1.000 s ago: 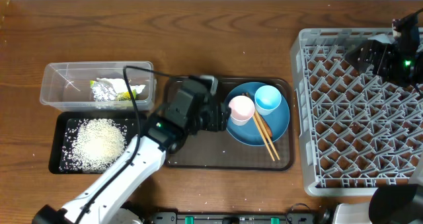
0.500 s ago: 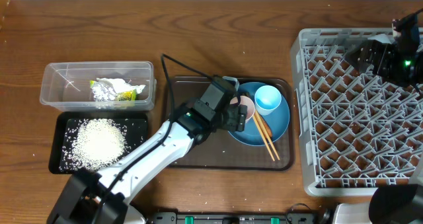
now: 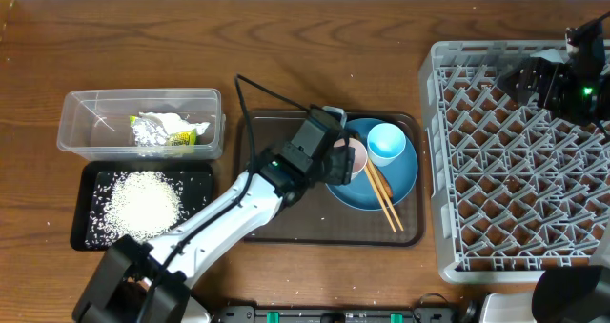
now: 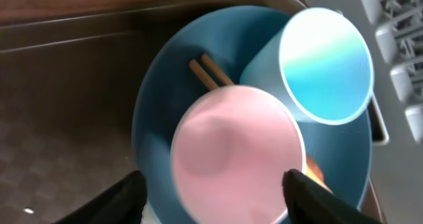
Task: Sort waste into correct bins and load items into the dishwasher rack
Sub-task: 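Lower the left gripper and grasp the rim of the pink cup, then lift the pink cup and hold it out toward the right gripper, then move the right gripper left and grasp the pink cup's base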
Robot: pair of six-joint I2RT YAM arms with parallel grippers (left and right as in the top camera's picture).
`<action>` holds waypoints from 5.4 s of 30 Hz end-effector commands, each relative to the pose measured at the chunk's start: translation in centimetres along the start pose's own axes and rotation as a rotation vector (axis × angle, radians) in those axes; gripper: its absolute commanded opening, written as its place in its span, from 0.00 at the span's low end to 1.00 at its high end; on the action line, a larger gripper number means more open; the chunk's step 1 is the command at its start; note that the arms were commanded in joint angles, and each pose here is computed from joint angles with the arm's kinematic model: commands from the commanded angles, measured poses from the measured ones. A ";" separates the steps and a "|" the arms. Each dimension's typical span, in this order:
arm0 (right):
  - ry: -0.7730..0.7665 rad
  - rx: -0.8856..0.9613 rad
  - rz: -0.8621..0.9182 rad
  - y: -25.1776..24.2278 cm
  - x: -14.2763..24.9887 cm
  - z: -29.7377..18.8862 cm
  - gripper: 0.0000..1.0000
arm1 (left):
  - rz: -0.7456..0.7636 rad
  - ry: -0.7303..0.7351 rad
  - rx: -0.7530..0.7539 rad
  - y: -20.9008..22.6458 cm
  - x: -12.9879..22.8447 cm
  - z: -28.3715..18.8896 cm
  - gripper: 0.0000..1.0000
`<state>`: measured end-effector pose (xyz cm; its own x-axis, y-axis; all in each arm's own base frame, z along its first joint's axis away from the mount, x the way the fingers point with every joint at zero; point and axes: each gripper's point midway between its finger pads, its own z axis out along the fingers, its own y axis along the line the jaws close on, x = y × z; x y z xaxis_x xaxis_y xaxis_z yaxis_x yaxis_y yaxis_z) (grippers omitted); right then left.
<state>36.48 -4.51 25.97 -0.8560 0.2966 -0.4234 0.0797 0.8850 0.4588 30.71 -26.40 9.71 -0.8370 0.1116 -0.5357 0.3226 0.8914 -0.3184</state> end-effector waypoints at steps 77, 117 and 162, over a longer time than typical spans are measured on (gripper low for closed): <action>0.001 -0.008 -0.010 0.4 0.1 0.0 0.99 | 0.008 -0.008 -0.105 1.8 -0.1 -2.0 0.06; 0.001 -0.008 -0.010 0.4 0.1 0.0 0.99 | 0.219 -0.110 0.909 -1.9 -4.5 -12.1 0.06; 0.502 -0.630 -0.320 17.0 17.2 8.4 0.99 | 0.152 -0.100 0.907 -0.1 -4.7 -11.7 0.06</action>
<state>28.75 16.10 18.37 -0.9682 -0.1776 -0.1763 -0.2502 0.6732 0.6958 29.71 -21.77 20.72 -0.7440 0.1212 -0.6571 0.6655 0.2236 -0.7122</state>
